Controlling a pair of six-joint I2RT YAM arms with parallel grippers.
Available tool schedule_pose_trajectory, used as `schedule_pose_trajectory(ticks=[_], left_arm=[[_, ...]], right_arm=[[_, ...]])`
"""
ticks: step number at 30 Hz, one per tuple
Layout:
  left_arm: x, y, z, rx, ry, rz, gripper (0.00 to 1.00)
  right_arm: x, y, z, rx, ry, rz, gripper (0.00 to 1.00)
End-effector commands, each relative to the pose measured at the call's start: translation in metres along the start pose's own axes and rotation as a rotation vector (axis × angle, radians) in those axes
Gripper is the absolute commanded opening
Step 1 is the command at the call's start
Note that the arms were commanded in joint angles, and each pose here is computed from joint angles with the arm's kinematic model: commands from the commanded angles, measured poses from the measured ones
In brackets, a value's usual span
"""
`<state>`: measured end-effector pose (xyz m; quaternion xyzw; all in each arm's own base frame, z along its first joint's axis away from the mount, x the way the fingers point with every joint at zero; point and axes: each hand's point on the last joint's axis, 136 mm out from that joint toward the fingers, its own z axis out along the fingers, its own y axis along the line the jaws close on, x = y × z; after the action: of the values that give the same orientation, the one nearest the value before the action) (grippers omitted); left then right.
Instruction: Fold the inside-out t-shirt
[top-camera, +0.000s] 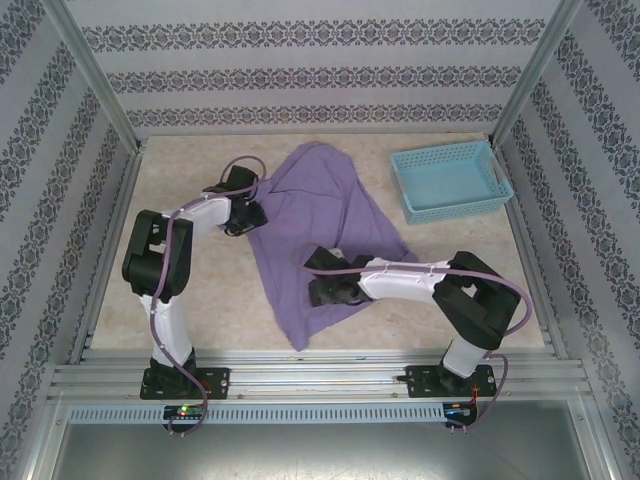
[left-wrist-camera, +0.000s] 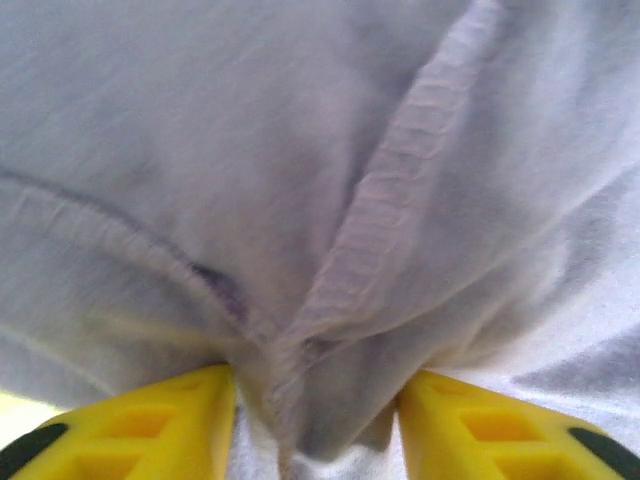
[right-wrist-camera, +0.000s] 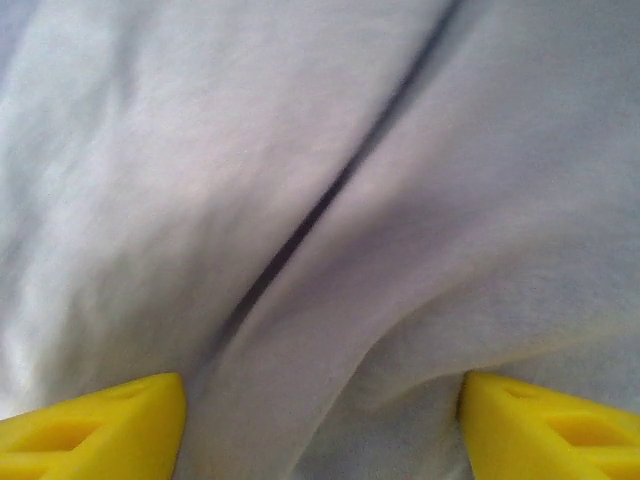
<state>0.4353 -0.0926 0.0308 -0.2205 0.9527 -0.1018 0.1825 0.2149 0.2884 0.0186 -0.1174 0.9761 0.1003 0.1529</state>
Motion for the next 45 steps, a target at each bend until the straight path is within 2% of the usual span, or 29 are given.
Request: schedule_pose_trajectory(ticks=[1,3,5,8,11,18,25,29,32,37,40,45], left_arm=[[-0.017,-0.004,-0.026,0.089,-0.074,0.037,0.44],[-0.019,-0.006,-0.036,0.112,-0.091,0.064,0.43],[-0.019,-0.008,-0.044,0.123,-0.097,0.091,0.46],[-0.023,-0.006,-0.056,0.099,-0.117,0.109,0.59],[-0.035,0.001,-0.067,0.032,-0.146,0.084,0.73],[-0.06,-0.026,-0.055,0.067,-0.151,0.053,0.79],[-0.071,-0.036,-0.016,-0.003,-0.111,0.079,0.79],[-0.073,-0.033,0.003,-0.035,-0.087,0.089,0.68],[-0.074,-0.035,0.005,-0.036,-0.078,0.096,0.51],[-0.081,-0.05,-0.008,0.025,-0.092,0.119,0.28],[-0.083,-0.06,-0.02,0.07,-0.096,0.131,0.2],[-0.08,-0.074,-0.036,0.13,-0.081,0.141,0.1]], right_arm=[[0.006,0.05,-0.008,-0.136,0.049,0.01,0.72],[-0.011,0.066,-0.027,-0.168,-0.004,-0.013,0.72],[-0.032,0.061,-0.049,-0.149,-0.084,-0.037,0.73],[-0.068,0.019,-0.074,-0.056,-0.2,-0.015,0.75],[-0.097,-0.04,-0.081,0.059,-0.217,0.055,0.75],[-0.141,-0.128,-0.067,0.167,-0.203,0.19,0.75],[-0.156,-0.17,-0.029,0.179,-0.116,0.29,0.77],[-0.147,-0.165,-0.005,0.158,-0.045,0.284,0.74],[-0.132,-0.154,0.006,0.14,-0.011,0.267,0.69],[-0.086,-0.124,0.018,0.101,0.047,0.227,0.55],[-0.051,-0.096,0.017,0.085,0.063,0.181,0.47],[-0.014,-0.059,0.003,0.054,0.041,0.141,0.4]])
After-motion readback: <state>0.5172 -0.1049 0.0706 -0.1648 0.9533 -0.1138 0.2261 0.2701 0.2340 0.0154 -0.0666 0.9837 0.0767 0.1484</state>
